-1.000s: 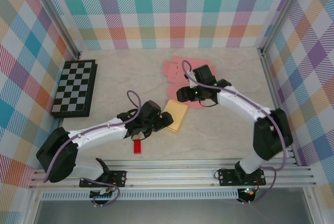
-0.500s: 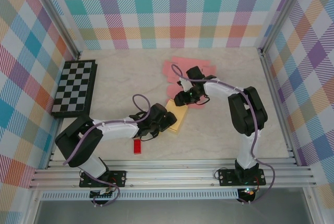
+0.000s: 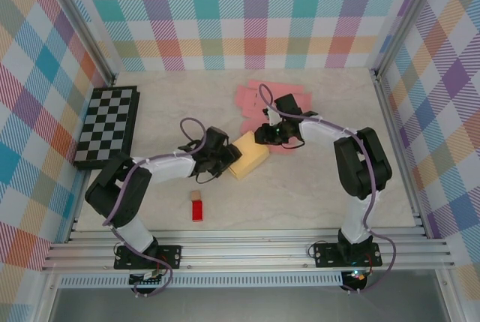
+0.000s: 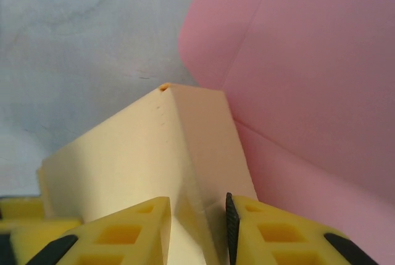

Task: Fold the paper box

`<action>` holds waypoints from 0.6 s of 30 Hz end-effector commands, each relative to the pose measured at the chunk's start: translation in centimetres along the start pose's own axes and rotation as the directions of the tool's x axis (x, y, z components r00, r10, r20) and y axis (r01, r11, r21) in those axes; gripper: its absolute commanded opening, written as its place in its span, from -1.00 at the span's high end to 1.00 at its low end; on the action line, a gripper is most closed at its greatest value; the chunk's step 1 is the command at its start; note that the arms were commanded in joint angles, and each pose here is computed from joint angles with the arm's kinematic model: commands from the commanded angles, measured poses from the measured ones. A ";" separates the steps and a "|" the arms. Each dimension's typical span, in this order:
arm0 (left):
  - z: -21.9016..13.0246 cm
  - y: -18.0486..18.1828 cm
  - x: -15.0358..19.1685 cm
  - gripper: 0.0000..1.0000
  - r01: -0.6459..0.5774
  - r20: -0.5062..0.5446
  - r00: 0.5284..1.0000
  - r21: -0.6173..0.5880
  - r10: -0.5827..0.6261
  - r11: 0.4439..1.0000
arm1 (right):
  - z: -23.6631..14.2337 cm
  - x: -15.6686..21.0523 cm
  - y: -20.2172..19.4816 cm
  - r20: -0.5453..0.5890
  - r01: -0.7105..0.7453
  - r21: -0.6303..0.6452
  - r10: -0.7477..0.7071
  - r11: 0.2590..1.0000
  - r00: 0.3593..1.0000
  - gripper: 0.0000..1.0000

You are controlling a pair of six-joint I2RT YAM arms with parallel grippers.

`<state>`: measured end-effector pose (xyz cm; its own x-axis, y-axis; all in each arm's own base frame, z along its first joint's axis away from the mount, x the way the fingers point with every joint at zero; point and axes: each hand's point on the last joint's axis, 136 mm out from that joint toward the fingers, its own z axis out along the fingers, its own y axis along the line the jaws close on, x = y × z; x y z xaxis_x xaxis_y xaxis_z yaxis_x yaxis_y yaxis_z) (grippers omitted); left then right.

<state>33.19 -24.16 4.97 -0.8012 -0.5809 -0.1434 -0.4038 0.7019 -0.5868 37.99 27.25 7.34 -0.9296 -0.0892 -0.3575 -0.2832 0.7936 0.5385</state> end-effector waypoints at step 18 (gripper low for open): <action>1.0 1.9 -18.5 -0.34 -0.084 0.112 0.989 -0.089 0.094 0.992 | 8.2 -8.6 8.1 0.086 -0.068 -0.073 0.074 0.995 0.994 0.35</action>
<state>46.86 -12.57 5.24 -0.7591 -0.6001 -0.2521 -0.4210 0.7480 -0.5130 46.39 36.94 7.56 -0.9271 0.0441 -0.3722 -0.2025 0.7767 0.5964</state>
